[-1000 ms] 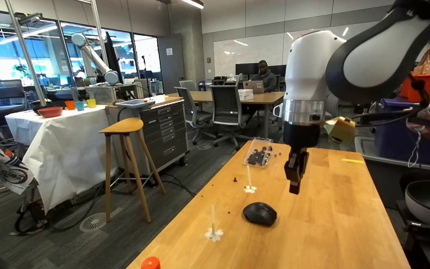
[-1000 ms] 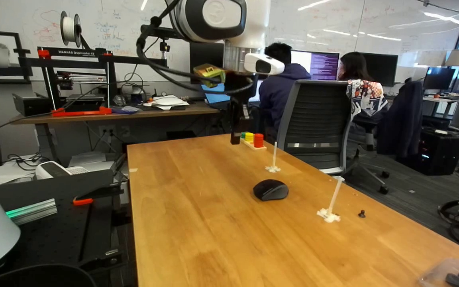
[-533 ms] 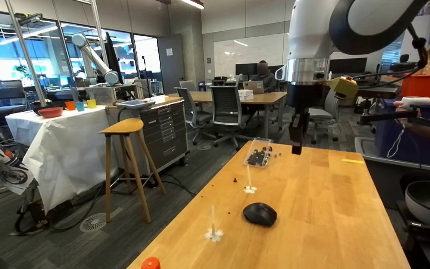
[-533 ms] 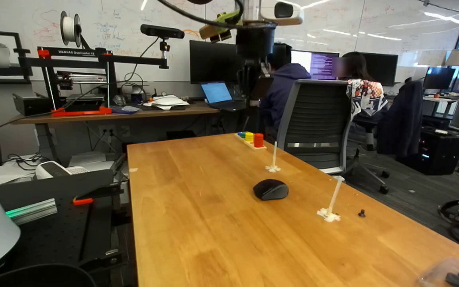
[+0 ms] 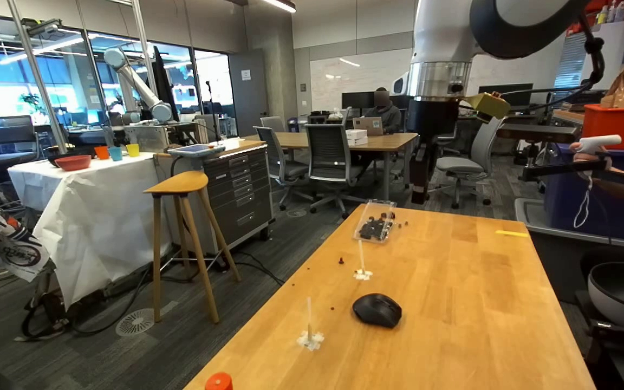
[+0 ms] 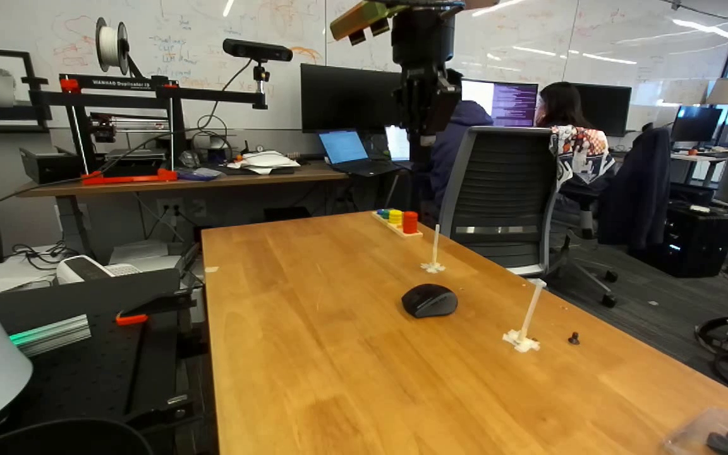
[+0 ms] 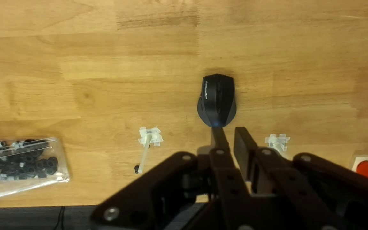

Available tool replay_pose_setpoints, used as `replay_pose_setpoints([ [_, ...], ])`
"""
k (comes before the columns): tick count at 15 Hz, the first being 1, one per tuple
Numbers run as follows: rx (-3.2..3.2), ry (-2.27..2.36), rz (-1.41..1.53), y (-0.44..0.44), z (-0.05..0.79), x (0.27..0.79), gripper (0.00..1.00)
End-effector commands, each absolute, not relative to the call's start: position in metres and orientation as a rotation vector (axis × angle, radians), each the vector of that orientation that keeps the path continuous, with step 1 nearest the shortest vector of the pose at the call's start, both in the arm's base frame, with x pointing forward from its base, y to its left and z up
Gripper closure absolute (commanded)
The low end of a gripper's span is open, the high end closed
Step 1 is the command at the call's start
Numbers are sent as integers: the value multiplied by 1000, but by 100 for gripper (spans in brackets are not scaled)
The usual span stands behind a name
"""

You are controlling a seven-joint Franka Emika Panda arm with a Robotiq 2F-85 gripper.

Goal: Push the left mouse button

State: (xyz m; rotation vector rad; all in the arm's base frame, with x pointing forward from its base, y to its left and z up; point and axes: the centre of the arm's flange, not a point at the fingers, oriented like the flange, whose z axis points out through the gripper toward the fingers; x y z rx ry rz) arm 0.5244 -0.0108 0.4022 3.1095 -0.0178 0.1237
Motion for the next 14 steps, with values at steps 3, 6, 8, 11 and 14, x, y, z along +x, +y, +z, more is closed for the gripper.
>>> replay_pose_setpoints([
  [3,3126,9,77,-14,422,529,36],
  [6,3128,27,89,-14,424,528,14],
  [8,3116,1,90,-13,411,527,24],
  [11,3116,7,92,-13,412,527,7],
  [14,3116,9,93,-13,412,527,7],
])
